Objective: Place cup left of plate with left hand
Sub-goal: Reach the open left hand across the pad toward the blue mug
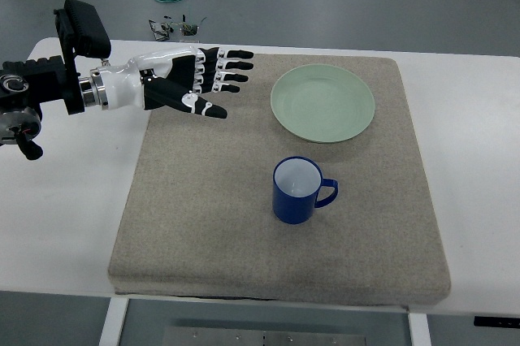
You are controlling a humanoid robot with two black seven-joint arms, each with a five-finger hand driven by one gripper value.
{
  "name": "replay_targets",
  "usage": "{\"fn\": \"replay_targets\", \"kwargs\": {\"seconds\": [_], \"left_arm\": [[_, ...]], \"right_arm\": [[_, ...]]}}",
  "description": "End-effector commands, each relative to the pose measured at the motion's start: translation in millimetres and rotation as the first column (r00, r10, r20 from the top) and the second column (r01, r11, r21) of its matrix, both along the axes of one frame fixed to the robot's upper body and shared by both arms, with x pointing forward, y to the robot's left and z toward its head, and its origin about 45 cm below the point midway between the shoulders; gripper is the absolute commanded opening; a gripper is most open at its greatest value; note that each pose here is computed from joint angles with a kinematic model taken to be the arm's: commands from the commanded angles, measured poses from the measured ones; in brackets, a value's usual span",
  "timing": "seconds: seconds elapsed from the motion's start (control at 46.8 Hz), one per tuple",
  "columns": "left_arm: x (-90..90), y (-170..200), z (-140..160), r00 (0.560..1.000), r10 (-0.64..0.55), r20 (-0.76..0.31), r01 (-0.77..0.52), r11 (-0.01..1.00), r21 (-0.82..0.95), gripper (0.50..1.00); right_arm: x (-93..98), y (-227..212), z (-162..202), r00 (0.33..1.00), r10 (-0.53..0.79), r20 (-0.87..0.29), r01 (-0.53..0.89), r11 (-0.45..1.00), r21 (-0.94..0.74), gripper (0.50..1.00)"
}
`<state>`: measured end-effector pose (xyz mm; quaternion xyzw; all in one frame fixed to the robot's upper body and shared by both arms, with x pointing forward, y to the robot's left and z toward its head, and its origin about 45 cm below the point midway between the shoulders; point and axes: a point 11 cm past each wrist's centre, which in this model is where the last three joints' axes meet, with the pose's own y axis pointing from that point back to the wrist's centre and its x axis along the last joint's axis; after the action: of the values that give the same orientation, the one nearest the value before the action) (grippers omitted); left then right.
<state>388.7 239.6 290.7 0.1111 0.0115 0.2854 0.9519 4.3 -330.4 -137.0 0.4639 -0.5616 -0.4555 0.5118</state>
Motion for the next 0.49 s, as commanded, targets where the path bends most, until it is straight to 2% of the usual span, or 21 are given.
{"fn": "replay_targets", "kwargs": {"seconds": [0.0,0.064,0.235,0.471], "left_arm": [[-6.2,10,-10,1.0,0.011,-0.016,-0.011,1.0,0.012,0.994],[-13.0,14,-14,1.0,-0.002,-0.012,0.002,1.0,0.017,0.992],[-27.4,13,-22,0.994,-0.065,0.088,0.069,0.997,-0.039,0.977],[-32.2,25,-45,0.996,0.044,0.072,-0.038,0.996,-0.077,0.975]], "right_arm": [[0.0,0,0,1.0,0.0,0.0,0.0,1.0,0.0,0.934],[0.0,0,0,1.0,0.0,0.0,0.0,1.0,0.0,0.934],[0.0,0,0,1.0,0.0,0.0,0.0,1.0,0.0,0.934],[0.0,0,0,1.0,0.0,0.0,0.0,1.0,0.0,0.934]]}}
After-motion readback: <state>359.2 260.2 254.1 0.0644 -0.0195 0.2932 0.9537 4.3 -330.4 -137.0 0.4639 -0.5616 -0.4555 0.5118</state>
